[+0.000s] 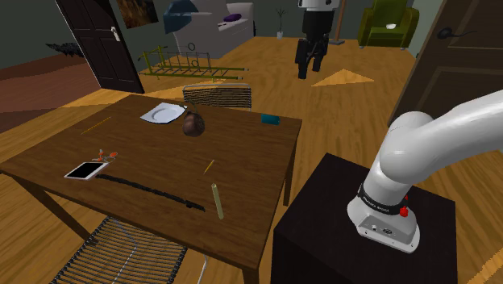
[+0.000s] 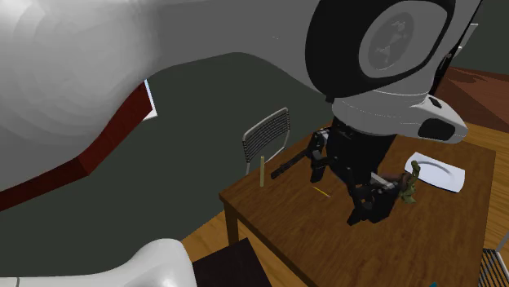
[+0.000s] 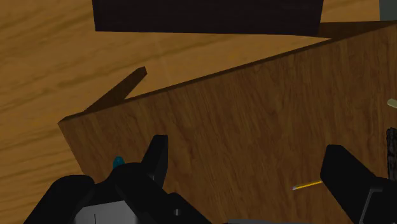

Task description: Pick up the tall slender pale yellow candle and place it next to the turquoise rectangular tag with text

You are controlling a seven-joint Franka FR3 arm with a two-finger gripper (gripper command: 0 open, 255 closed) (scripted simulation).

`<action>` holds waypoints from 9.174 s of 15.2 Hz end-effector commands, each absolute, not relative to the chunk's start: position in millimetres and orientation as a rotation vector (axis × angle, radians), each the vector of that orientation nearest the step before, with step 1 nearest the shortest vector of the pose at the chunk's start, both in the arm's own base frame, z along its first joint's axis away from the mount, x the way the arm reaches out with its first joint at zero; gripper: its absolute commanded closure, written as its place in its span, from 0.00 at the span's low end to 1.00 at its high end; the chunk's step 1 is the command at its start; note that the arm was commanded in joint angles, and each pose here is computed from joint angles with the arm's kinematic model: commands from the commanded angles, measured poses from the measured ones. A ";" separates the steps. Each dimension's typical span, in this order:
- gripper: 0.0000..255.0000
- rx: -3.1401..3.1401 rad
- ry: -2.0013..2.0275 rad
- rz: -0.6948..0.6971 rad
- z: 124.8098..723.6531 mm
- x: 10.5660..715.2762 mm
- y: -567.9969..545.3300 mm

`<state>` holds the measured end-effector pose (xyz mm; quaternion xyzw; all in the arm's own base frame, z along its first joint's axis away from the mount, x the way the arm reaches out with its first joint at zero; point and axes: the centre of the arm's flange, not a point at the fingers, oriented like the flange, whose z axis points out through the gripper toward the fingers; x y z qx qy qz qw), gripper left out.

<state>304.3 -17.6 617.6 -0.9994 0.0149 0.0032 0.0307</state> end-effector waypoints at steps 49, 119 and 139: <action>1.00 -3.135 -0.050 -0.171 413.2 358.7 365.2; 1.00 -3.135 -0.050 -0.171 641.6 375.8 128.3; 1.00 -3.135 -0.050 -0.171 643.2 393.9 -123.7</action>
